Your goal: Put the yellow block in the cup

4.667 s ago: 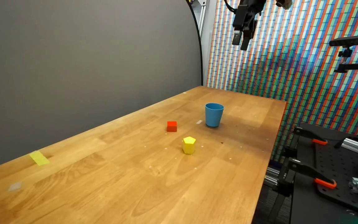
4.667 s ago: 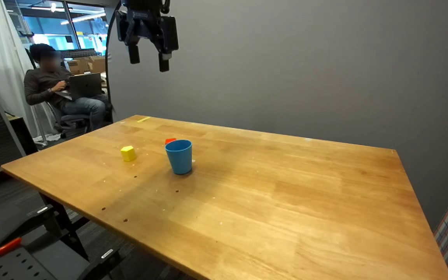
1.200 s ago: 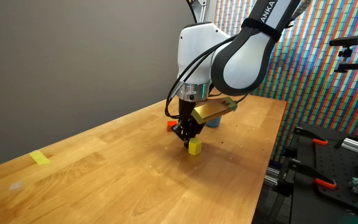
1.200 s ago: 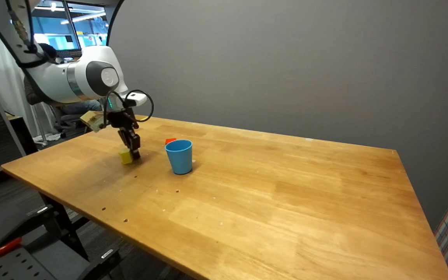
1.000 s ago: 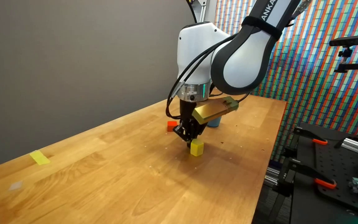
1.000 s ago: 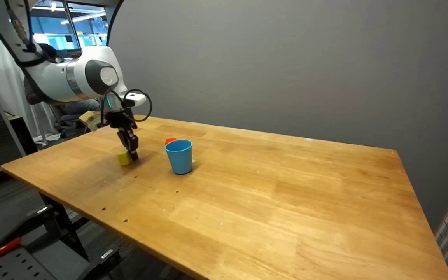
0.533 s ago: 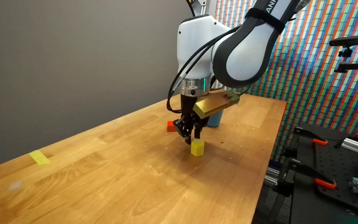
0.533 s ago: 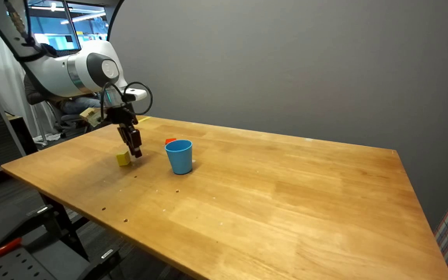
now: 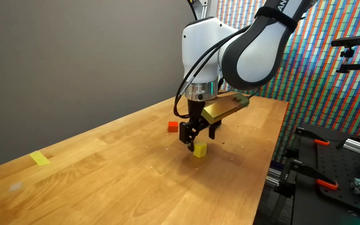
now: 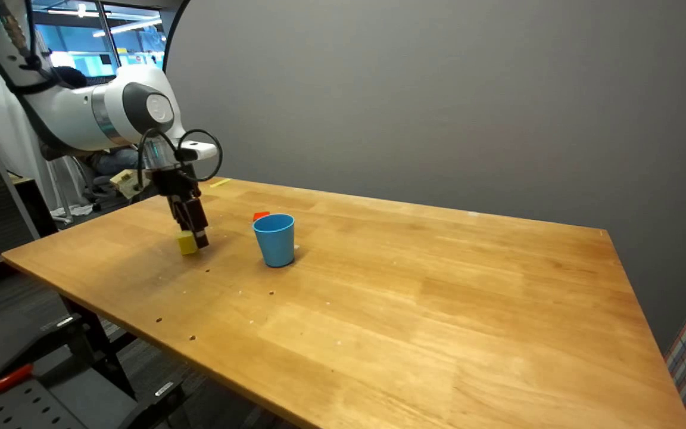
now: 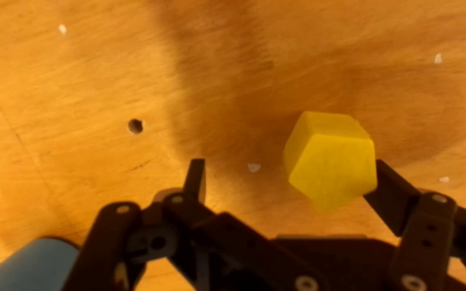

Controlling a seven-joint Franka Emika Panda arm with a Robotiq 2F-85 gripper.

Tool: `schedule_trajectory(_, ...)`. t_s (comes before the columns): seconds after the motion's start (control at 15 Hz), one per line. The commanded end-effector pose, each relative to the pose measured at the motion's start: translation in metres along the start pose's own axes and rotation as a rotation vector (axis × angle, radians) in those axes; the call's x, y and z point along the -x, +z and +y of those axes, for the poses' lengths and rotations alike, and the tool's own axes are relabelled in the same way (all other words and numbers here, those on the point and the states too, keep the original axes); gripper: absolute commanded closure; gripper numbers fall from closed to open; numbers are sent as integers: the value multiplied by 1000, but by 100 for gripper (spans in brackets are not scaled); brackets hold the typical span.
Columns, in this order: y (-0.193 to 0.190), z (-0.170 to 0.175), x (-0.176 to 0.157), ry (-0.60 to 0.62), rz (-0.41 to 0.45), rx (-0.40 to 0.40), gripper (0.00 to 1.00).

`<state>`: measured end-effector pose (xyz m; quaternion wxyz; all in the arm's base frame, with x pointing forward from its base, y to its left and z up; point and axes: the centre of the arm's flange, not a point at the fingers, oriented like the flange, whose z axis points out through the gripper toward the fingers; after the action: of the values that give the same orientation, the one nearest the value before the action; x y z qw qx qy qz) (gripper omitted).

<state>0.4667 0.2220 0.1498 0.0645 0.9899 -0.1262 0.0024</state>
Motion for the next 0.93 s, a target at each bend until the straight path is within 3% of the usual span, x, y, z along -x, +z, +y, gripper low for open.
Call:
schedule_trajectory(0.0, -6, 2, 21, 1, -20, -24, 0)
schedule_trajectory(0.07, -6, 0, 24, -4, -14, -35, 25)
schedule_trajectory(0.2, -9, -3, 29, -24, 7, -62, 33)
schedule_trajectory(0.6, -15, -4, 31, -85, 94, -135, 81)
schedule_trajectory(0.87, -33, 9, 20, -71, 142, -135, 80)
